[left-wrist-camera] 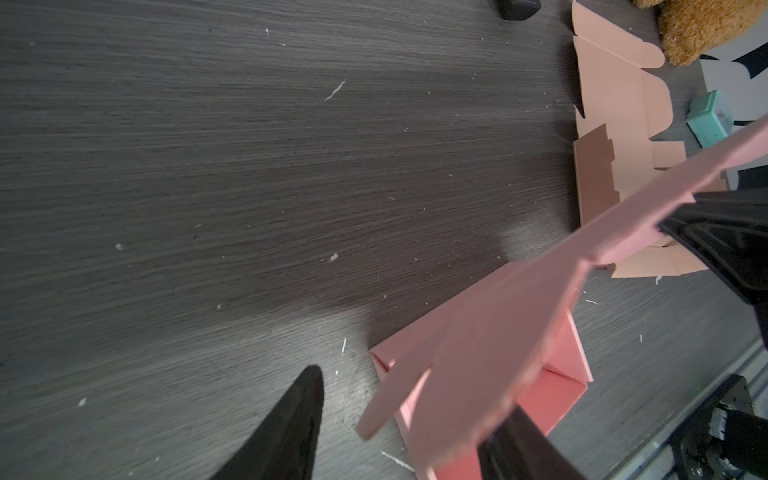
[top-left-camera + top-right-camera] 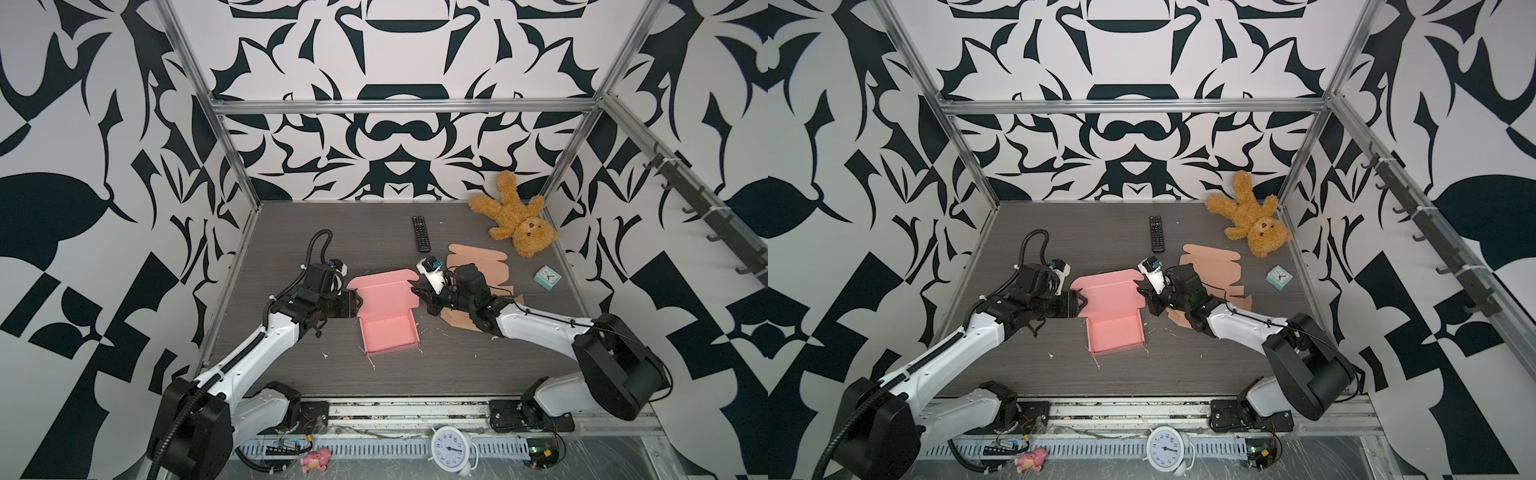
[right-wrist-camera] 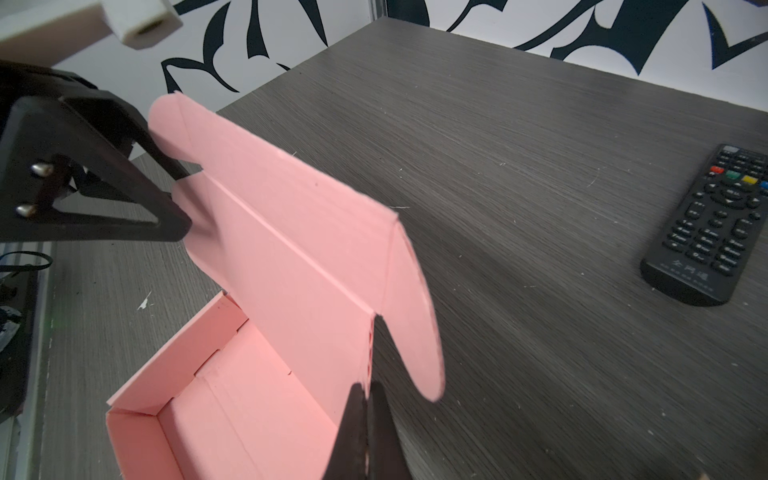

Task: Fold the paper box
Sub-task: 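Hold the pink lid upright with the right gripper while the left holds the tray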

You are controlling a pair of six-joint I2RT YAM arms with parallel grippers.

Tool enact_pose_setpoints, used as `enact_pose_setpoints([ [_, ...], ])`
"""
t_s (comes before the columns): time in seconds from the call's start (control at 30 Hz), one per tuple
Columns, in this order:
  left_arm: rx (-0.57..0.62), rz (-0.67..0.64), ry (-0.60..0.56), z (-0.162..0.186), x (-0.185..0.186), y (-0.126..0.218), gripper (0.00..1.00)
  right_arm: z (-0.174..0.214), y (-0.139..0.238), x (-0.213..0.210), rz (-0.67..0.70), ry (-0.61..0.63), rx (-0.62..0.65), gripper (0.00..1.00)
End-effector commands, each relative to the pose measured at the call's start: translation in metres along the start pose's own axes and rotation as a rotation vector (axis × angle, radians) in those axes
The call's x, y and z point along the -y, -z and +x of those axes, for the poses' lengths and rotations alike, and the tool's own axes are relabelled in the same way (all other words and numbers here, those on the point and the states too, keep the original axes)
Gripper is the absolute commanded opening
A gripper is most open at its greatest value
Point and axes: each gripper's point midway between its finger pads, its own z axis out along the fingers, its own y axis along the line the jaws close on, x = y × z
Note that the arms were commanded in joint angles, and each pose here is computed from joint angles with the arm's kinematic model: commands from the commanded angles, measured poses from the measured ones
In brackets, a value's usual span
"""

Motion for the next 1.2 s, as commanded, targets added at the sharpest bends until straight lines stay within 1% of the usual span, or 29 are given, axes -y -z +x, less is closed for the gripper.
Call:
enact_pose_setpoints([
  [0.0,0.028,0.028,-0.031,-0.014,0.007,0.002,0.57,-0.005,0.002,-0.002,0.009,0.006,0.005,0.0],
  [0.13,0.019,0.049,-0.037,-0.013,0.011,0.001,0.54,-0.008,0.003,-0.002,0.009,0.011,0.005,0.0],
  [0.33,0.011,0.081,-0.039,-0.013,0.017,0.003,0.41,-0.006,0.001,-0.004,0.019,0.019,-0.014,0.0],
  [0.53,-0.004,0.079,-0.032,-0.01,0.017,0.005,0.29,-0.006,0.001,-0.003,0.039,0.023,-0.022,0.0],
  [0.6,-0.008,0.078,-0.029,-0.008,0.017,0.005,0.28,-0.006,0.001,-0.002,0.047,0.024,-0.027,0.0],
  [0.8,-0.022,0.047,-0.022,-0.002,0.01,0.005,0.29,-0.011,0.003,0.001,0.065,0.032,-0.027,0.0],
  [1.03,-0.021,0.039,-0.024,-0.001,0.008,0.006,0.27,-0.009,0.003,0.001,0.069,0.031,-0.038,0.0],
  [1.17,-0.016,0.039,-0.029,-0.003,0.009,0.007,0.23,-0.009,0.002,0.001,0.07,0.029,-0.04,0.0],
])
